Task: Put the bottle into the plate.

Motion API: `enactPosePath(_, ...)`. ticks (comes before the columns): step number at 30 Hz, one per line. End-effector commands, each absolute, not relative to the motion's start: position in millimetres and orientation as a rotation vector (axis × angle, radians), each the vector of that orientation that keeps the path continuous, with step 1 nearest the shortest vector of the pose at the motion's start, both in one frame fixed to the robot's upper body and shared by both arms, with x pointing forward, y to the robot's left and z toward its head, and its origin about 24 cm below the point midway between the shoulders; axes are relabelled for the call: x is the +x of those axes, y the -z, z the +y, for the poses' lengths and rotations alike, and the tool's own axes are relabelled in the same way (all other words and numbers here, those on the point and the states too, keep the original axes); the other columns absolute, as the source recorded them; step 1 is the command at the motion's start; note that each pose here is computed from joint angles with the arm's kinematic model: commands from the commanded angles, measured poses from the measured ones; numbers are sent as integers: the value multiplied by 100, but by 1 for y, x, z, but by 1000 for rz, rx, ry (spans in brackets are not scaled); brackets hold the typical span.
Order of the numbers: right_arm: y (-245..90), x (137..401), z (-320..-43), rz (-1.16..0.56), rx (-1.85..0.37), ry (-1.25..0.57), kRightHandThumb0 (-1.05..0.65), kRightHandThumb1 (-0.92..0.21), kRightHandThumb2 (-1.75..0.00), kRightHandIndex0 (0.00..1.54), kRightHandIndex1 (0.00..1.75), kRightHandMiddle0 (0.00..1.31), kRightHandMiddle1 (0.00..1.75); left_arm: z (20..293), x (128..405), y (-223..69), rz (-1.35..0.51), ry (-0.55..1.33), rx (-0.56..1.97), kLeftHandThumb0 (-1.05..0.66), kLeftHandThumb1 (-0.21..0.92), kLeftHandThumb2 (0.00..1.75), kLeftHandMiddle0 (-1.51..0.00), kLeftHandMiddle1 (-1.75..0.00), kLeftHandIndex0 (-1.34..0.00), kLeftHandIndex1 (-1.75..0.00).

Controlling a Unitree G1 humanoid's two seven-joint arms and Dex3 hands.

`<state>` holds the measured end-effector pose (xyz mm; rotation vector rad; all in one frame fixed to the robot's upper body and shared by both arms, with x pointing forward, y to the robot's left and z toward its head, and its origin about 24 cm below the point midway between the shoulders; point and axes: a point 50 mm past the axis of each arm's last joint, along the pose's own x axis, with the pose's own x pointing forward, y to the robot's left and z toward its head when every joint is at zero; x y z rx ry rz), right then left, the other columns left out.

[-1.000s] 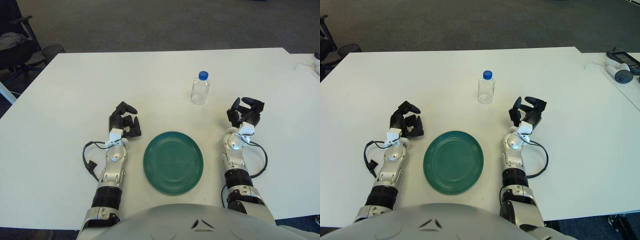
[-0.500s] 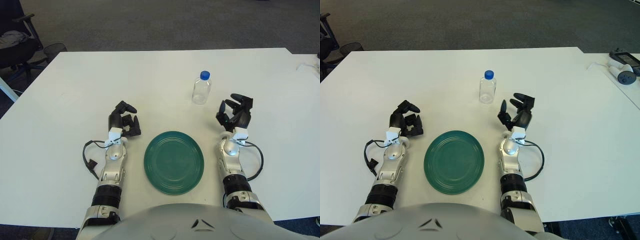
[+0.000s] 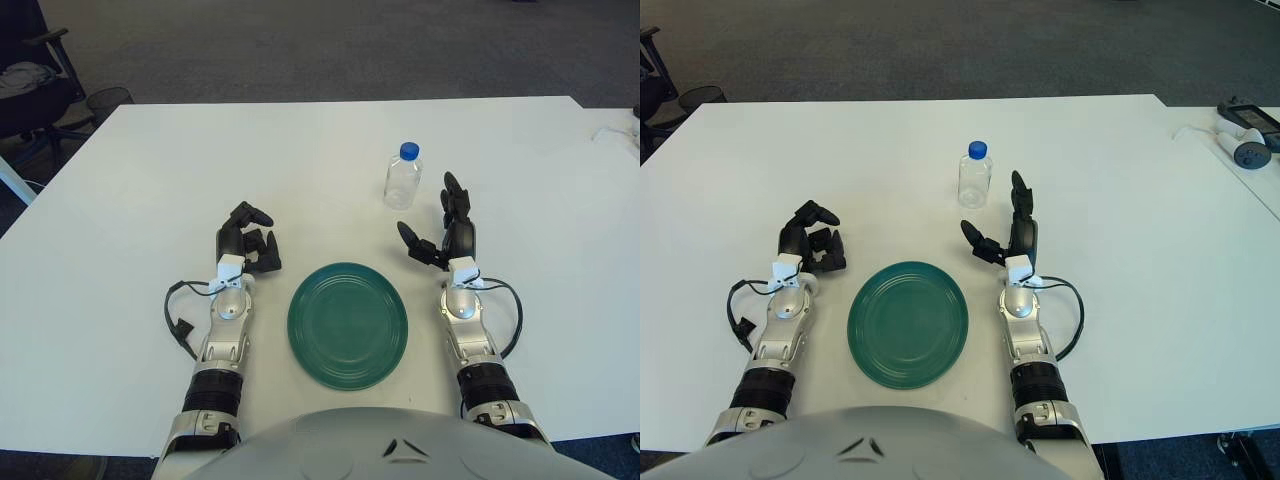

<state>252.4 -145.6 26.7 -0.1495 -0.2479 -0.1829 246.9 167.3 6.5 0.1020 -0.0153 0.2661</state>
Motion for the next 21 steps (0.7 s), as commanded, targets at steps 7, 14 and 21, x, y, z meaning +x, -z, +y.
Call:
enactPosePath(7,-36,250,-149,-275,-199,94,-104,-65,-32,0,0,0,0,171,241,6,65,-266,126,-57,9,160,-133,-175,-80,-175)
enactPosePath(14,-56,248,-151,-345,-198,60,-105,-72,-24,0,0,0,0,171,241,7,72,-265,129,-57,9,160,-132,-175,-80,-175)
enactPosePath(21,-56,250,-143,-319,-182,134,-104,-72,-22,0,0,0,0,171,241,7,74,-269,133,-57,9,160,-132,-175,-80,-175)
